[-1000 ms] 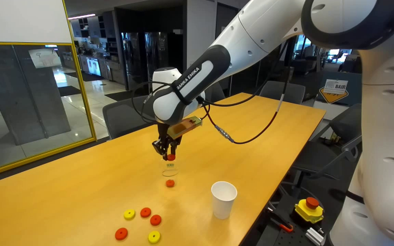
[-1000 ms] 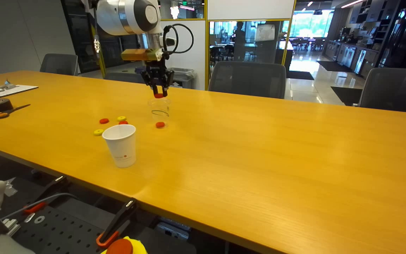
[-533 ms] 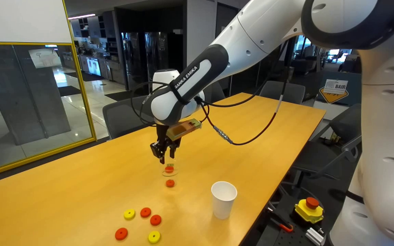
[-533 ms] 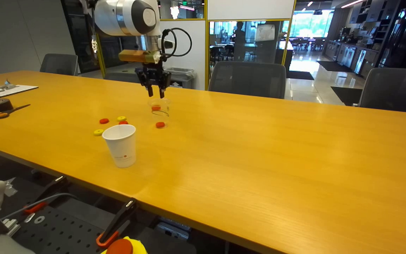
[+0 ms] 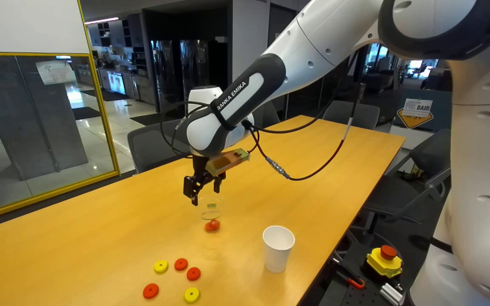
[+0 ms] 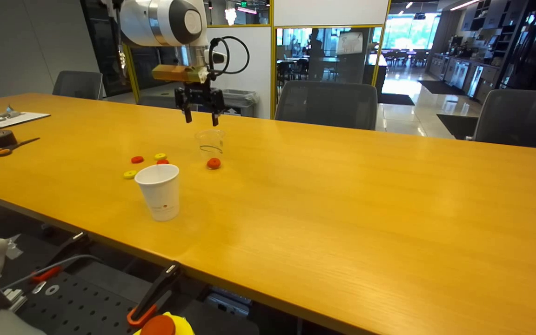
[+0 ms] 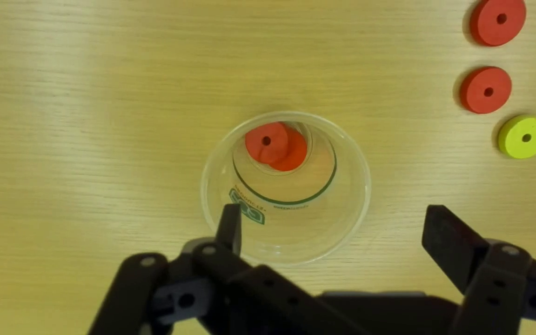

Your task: Pick up the orange and yellow objects and put them in the cups

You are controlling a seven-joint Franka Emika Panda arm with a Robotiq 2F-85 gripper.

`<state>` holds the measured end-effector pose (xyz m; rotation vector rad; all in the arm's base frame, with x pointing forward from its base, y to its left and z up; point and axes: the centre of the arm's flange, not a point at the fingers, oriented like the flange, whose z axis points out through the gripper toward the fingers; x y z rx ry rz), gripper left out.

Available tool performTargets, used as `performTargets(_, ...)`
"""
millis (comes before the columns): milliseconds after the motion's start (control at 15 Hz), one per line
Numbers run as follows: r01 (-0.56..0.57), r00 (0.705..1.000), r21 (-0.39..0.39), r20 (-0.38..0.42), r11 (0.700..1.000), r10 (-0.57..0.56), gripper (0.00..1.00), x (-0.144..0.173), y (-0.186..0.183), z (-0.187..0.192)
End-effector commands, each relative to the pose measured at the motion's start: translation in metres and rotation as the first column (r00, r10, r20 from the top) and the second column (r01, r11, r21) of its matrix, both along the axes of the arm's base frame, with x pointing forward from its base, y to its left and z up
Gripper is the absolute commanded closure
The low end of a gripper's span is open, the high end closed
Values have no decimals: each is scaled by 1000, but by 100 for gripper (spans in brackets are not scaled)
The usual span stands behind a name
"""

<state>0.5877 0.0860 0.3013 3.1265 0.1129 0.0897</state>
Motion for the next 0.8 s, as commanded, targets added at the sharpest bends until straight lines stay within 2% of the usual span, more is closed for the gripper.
performTargets(0, -47, 998, 1, 38, 999, 47, 0, -33, 41, 13)
performTargets(400, -158, 986, 14, 46, 987, 158, 0, -70, 131, -18)
performTargets(733, -196, 980, 20, 23, 980, 195, 0, -63, 171, -51)
